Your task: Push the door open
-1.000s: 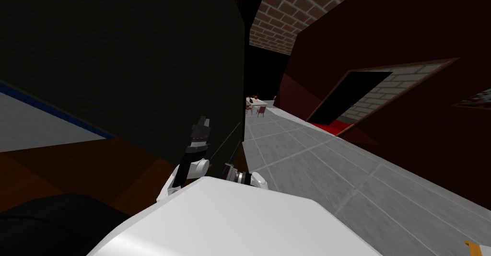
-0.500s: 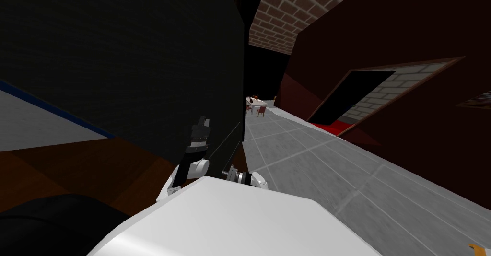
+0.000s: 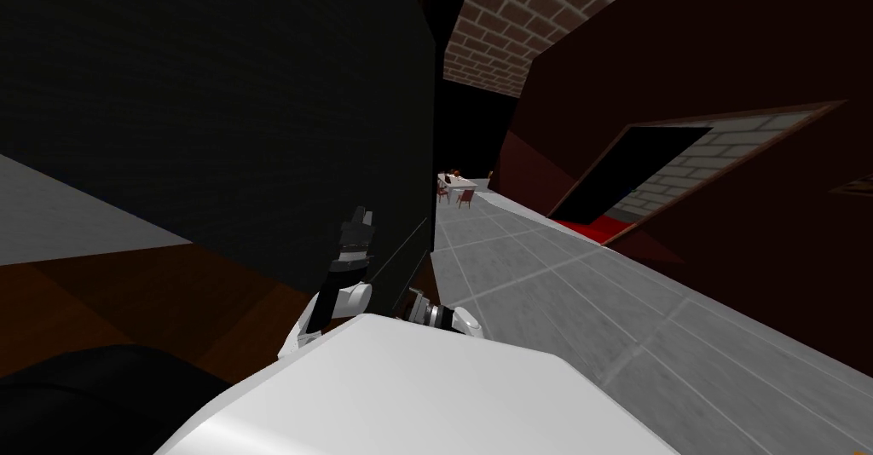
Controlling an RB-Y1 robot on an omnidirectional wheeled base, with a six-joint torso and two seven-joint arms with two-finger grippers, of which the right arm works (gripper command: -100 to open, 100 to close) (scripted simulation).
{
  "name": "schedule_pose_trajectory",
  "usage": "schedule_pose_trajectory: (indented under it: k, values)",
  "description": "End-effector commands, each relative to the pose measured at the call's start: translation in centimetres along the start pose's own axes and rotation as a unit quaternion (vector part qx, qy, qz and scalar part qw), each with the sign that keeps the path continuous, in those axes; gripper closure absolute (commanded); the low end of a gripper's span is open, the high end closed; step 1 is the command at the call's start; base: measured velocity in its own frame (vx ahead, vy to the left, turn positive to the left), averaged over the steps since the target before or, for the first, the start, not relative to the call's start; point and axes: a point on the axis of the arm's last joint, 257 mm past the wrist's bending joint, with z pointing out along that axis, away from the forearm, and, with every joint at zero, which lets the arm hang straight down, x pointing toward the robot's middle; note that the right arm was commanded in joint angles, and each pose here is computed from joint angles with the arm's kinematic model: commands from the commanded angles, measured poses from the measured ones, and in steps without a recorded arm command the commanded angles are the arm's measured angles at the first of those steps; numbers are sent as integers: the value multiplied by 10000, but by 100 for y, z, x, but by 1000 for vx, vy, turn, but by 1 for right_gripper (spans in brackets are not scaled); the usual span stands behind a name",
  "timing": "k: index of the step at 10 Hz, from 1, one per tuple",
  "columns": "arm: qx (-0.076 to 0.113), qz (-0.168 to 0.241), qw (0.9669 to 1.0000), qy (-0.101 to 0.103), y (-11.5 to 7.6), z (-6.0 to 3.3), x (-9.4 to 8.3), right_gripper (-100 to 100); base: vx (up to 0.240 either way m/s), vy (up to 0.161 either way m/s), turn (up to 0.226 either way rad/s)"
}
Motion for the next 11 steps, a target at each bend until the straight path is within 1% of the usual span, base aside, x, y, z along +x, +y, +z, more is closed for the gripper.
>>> schedule_pose_trajectory:
  k: [1, 2, 3, 4, 5, 7, 8, 9, 11]
  values:
    - [201, 6, 9998, 12, -110, -57, 20, -100, 16, -37, 41]
    - [355, 31, 9994, -37, -185, -45, -11, -100, -30, -17, 46]
    - [488, 64, 9987, -119, -242, 2, -71, -100, -107, 8, 52]
    - [488, 64, 9987, -119, -242, 2, -71, -100, -94, 15, 12]
    - [602, 104, 9979, -229, -283, 79, -155, -100, -150, 42, -23]
    - [634, 119, 9976, -271, -293, 110, -188, -100, -197, 64, 25]
    - [620, 116, 9977, -252, -292, 96, -182, -100, -98, 27, 1]
    - [636, 65, 9979, -84, -298, -34, -46, -100, 47, 114, 27]
    - [642, 43, 9979, -20, -288, -72, 2, -100, 107, 144, 9]
